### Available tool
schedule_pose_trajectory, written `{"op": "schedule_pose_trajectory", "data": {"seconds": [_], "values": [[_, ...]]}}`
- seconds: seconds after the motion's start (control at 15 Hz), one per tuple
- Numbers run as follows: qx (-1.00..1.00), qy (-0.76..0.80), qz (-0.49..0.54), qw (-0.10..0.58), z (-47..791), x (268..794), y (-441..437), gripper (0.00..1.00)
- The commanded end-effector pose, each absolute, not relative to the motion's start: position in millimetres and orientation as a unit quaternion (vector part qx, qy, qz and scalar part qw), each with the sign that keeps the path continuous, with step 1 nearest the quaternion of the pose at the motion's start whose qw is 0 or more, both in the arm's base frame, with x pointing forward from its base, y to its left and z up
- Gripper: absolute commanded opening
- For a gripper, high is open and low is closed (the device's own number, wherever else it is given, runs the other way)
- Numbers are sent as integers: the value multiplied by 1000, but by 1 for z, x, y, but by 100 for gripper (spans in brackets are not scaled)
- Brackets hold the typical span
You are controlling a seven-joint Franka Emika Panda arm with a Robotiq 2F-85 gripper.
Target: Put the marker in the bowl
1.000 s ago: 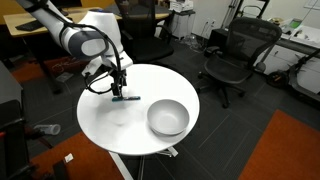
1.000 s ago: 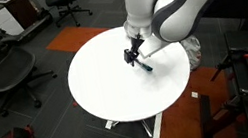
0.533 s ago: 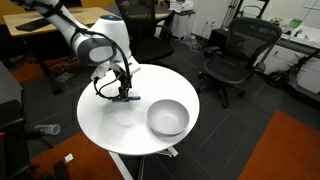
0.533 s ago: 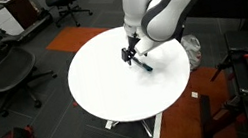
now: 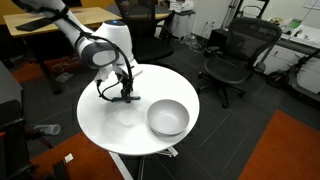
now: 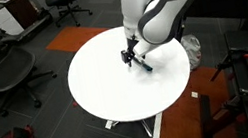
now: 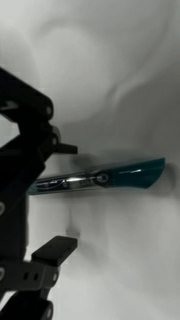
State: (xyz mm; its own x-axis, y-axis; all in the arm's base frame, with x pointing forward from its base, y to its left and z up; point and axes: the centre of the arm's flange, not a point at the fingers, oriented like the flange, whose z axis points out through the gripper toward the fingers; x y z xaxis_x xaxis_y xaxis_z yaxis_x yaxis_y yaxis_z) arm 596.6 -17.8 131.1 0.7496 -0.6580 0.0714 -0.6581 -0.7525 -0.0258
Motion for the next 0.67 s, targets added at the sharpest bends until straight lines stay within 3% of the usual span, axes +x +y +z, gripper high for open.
{"op": "schedule_pose_trajectory", "data": {"seconds": [0.0,0.47,0.6], "values": [[936,-350,40,-7,128,599,-22,53],[933,-357,43,-3,133,596,-27,1],[933,-358,45,-2,140,594,-28,5]]}}
